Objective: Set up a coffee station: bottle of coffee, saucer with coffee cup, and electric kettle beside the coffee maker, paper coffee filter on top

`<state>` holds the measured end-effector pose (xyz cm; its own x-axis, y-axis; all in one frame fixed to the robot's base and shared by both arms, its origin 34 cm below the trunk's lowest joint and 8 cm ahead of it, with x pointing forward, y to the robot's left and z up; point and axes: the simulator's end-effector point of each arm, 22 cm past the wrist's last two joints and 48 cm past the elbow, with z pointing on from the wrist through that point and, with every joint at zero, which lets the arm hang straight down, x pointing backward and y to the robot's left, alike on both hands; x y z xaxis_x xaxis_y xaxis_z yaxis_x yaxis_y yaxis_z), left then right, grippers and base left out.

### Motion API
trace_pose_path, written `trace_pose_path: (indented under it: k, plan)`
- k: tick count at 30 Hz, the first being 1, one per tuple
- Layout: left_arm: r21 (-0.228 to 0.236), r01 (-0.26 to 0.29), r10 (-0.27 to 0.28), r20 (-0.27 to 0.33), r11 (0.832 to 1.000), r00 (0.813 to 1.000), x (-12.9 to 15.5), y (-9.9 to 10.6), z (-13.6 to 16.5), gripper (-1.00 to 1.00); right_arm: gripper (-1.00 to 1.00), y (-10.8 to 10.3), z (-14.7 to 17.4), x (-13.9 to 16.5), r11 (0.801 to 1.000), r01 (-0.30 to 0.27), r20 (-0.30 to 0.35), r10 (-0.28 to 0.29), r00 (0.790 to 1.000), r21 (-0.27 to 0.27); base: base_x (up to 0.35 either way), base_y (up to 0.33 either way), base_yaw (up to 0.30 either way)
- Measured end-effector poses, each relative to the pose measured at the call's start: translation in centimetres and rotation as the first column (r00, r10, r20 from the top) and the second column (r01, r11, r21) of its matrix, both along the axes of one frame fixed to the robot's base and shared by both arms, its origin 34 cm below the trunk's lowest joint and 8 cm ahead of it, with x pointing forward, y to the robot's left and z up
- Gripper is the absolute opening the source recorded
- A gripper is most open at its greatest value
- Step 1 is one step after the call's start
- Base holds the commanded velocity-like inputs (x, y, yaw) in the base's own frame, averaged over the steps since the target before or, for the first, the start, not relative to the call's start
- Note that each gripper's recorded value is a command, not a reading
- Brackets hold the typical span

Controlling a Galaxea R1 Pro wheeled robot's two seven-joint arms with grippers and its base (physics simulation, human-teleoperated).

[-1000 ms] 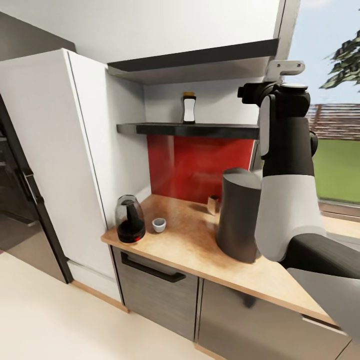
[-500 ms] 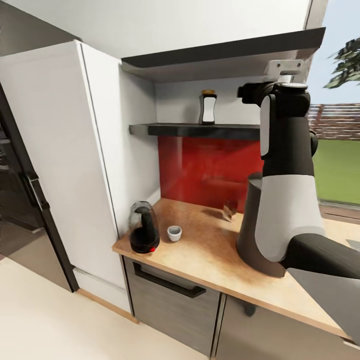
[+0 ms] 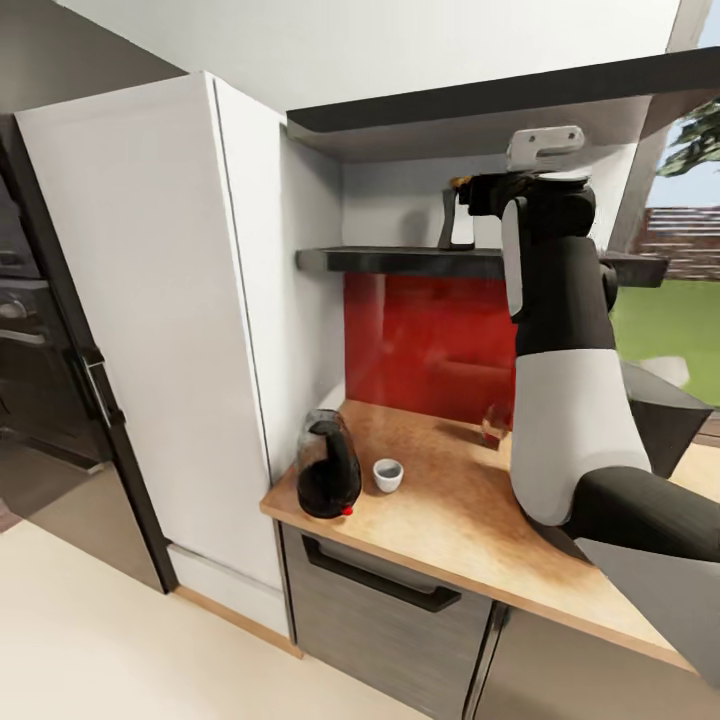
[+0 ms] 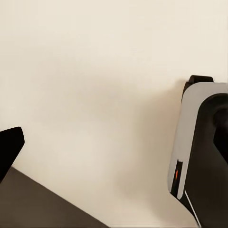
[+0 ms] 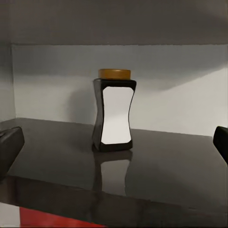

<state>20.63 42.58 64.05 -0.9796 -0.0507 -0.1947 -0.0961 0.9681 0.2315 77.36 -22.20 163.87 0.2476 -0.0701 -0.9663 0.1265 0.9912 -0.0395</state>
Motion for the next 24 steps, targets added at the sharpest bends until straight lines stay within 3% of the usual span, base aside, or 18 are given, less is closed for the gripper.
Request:
trace_pose_path:
  k: [7, 14, 18, 24]
  plan:
    - [0.000, -0.001, 0.001, -0.004, 1.000, 1.000, -0.2, 0.0, 0.0, 1.00, 1.00, -0.9, -0.9, 0.6, 0.998, 0.059, -0.022, -0.059, 0.998, 0.004, 0.016, 0.039, 0.000]
    - [-0.001, 0.001, -0.001, -0.007, 1.000, 1.000, -0.4, 0.0, -0.1, 1.00, 1.00, -1.3, -0.4, 0.7, 0.996, 0.086, 0.001, -0.086, 0.996, 0.007, 0.000, 0.001, 0.000]
    - [-0.002, 0.002, -0.002, -0.008, 1.000, 1.000, -0.4, -0.1, -0.1, 1.00, 1.00, -2.5, 0.6, 0.3, 0.989, 0.144, 0.026, -0.145, 0.989, 0.022, 0.000, 0.000, 0.000]
    - [-0.003, 0.003, -0.003, -0.008, 1.000, 1.000, -0.4, -0.2, -0.1, 1.00, 1.00, -2.5, 0.8, 1.0, 0.988, 0.157, 0.011, -0.157, 0.988, 0.015, 0.000, 0.000, 0.000]
